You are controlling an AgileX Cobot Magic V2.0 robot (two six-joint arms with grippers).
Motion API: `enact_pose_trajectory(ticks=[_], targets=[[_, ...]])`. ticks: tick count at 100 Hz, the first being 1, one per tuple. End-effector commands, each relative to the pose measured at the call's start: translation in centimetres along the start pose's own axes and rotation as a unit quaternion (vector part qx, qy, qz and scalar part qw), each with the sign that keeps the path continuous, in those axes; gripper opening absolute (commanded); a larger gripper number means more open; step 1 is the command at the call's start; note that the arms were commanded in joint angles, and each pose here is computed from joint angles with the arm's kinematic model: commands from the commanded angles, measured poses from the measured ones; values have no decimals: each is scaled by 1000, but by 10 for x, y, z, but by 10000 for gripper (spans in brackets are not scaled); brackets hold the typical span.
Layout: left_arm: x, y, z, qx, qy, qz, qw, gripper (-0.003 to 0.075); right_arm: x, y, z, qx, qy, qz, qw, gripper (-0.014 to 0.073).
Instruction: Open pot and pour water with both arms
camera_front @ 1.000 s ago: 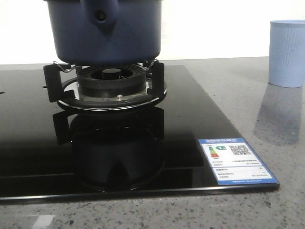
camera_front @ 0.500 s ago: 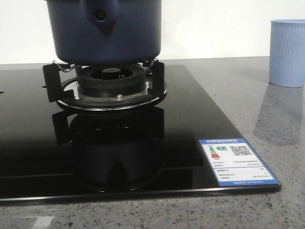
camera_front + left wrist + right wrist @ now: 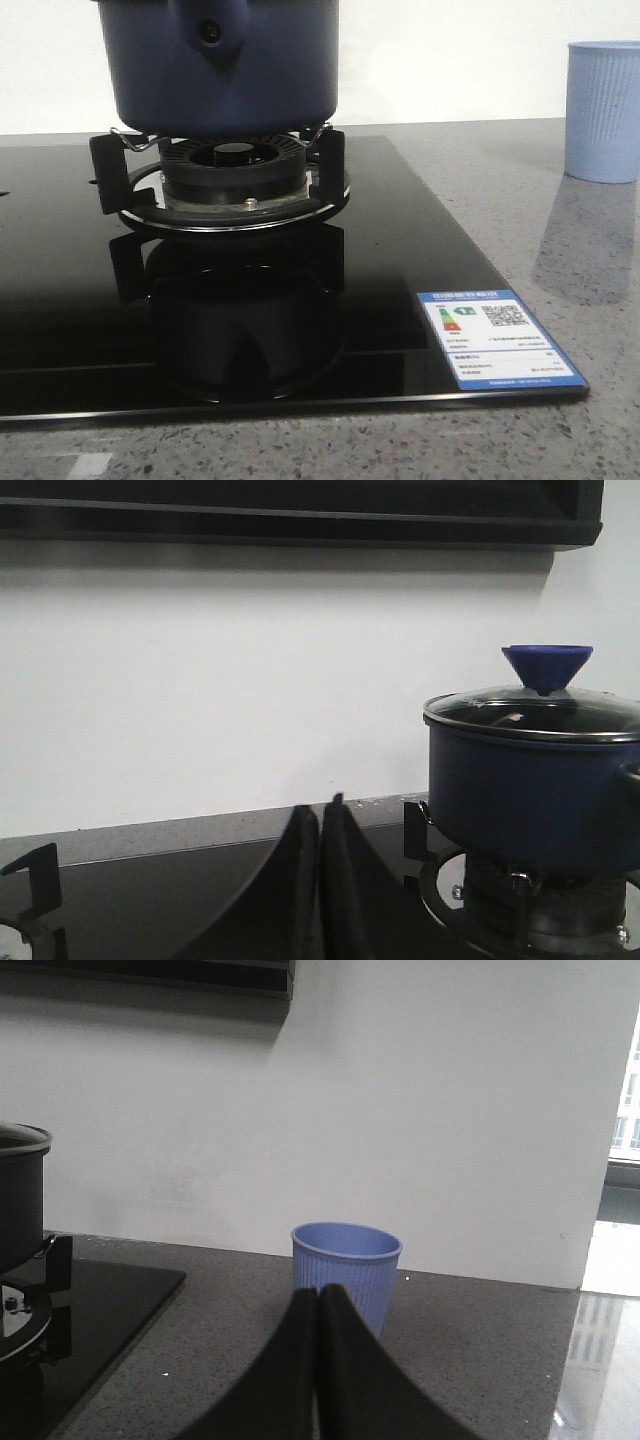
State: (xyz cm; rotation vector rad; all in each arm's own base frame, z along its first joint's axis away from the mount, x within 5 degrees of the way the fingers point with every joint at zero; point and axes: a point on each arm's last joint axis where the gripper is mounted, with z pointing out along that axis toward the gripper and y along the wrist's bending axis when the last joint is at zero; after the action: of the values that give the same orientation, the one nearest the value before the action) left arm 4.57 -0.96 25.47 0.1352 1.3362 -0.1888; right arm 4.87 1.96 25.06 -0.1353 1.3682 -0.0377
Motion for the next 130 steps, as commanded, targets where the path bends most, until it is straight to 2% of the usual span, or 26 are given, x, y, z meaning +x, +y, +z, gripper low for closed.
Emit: enact_pose_trajectory(ticks=[1, 27, 35, 59, 74, 78, 130], targets=[[-18, 2, -5, -12, -61, -1, 998, -20, -9, -2, -2, 13, -18, 0, 1000, -70], [-18, 2, -5, -12, -61, -1, 998, -20, -9, -2, -2, 13, -18, 0, 1000, -70], [-15, 2, -4, -15, -56, 24, 998, -20, -9, -2, -2, 13, -18, 0, 1000, -70], [17, 6, -4, -72, 57, -9, 996, -20, -9, -2, -2, 13, -18, 0, 1000, -70], [44, 10, -4, -88, 54, -6, 995, -20, -9, -2, -2, 12, -18, 0, 1000, -70], [47, 9, -4, -87, 77, -8, 993, -20, -9, -2, -2, 13, -18, 0, 1000, -70], [49, 10, -5, -89, 91, -8, 992, -20, -9, -1, -2, 11, -18, 0, 1000, -70]])
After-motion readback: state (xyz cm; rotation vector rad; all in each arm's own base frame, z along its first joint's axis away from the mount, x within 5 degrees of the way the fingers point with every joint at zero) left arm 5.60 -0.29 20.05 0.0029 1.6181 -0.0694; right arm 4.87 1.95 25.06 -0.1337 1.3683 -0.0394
